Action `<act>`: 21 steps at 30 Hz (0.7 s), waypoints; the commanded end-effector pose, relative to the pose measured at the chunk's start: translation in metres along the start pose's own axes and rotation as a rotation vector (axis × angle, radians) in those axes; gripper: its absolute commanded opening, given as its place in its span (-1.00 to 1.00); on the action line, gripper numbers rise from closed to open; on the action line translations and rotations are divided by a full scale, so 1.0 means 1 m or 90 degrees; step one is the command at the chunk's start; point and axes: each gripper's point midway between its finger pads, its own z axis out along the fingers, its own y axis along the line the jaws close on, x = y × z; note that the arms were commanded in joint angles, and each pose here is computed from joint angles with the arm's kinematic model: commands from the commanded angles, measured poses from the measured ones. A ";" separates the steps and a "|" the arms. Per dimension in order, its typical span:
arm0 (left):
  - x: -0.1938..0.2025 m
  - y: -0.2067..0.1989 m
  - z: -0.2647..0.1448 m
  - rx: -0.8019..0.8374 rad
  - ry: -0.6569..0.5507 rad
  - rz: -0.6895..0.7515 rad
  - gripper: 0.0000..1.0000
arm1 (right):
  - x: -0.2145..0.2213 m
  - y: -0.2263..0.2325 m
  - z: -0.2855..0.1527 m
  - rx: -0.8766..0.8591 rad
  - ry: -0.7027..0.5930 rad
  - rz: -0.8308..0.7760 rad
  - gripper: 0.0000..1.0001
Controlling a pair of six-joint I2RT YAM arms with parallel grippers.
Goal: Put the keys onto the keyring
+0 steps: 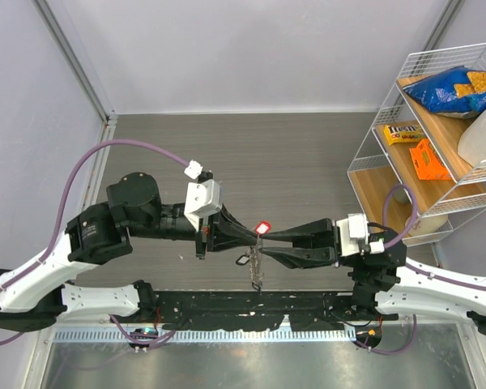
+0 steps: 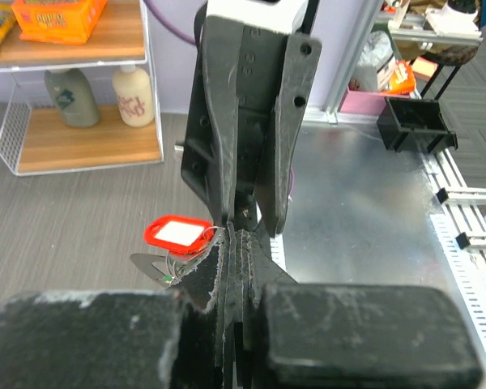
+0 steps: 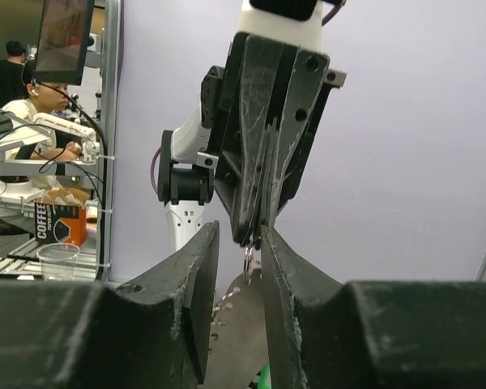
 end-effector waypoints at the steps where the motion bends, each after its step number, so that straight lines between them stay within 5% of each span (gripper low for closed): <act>1: 0.001 -0.002 -0.003 0.004 0.008 0.003 -1.00 | -0.037 -0.005 0.002 0.016 -0.065 -0.033 -0.33; 13: 0.002 -0.005 -0.007 0.009 0.005 0.007 -1.00 | -0.030 -0.006 -0.004 0.024 -0.039 -0.051 -0.32; 21: 0.005 -0.018 -0.009 0.054 0.010 0.010 -1.00 | -0.010 0.006 -0.014 -0.036 0.078 -0.098 -0.31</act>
